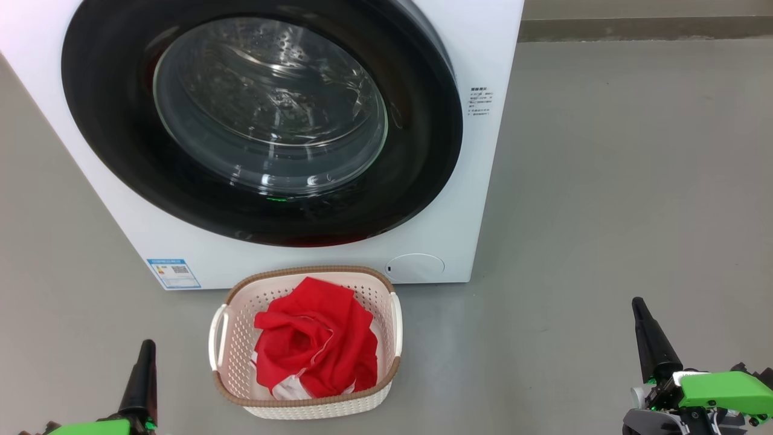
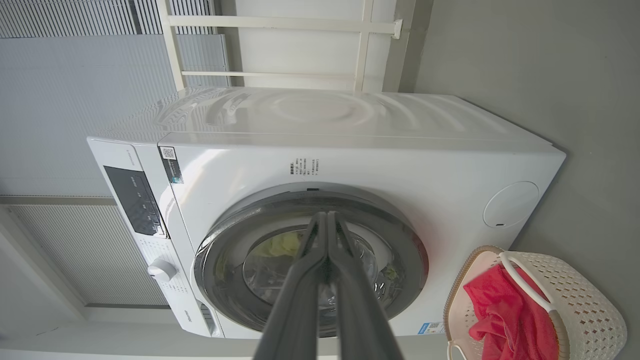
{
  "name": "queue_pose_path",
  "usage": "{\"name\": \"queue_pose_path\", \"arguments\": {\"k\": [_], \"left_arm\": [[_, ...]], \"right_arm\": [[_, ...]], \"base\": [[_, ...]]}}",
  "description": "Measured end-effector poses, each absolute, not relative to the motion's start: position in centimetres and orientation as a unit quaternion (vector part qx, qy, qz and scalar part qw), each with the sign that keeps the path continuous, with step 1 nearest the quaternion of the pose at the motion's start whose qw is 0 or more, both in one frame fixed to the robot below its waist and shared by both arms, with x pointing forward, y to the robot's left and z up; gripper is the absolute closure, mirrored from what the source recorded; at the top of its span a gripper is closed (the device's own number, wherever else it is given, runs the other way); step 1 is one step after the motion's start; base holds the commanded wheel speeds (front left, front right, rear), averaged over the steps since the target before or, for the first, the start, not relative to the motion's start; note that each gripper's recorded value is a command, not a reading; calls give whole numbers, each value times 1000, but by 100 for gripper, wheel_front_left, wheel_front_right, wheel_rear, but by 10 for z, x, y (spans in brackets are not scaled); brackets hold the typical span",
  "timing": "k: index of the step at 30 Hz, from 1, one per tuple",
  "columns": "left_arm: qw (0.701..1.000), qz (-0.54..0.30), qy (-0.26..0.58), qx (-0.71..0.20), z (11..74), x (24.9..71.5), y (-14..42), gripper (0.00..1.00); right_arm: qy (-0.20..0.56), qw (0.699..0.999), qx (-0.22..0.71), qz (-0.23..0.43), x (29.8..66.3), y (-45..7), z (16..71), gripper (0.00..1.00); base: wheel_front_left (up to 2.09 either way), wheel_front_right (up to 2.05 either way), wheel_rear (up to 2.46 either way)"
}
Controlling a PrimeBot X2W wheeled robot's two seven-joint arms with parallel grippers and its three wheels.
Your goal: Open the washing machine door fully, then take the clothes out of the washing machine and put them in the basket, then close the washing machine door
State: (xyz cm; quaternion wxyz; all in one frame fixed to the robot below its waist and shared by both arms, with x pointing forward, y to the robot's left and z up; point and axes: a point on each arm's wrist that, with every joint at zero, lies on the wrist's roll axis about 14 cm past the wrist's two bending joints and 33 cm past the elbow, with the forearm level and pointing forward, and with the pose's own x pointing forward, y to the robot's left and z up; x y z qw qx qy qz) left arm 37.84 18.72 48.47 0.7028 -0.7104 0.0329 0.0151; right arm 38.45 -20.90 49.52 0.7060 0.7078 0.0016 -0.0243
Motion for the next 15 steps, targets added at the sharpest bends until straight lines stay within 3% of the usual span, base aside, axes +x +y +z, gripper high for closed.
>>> {"name": "queue_pose_path", "arguments": {"k": [15], "left_arm": [[703,15,33,-710,485,378,187,100]], "right_arm": [[2,706,708,-24,385,-209,495,100]], "base": [[0,0,0]]}}
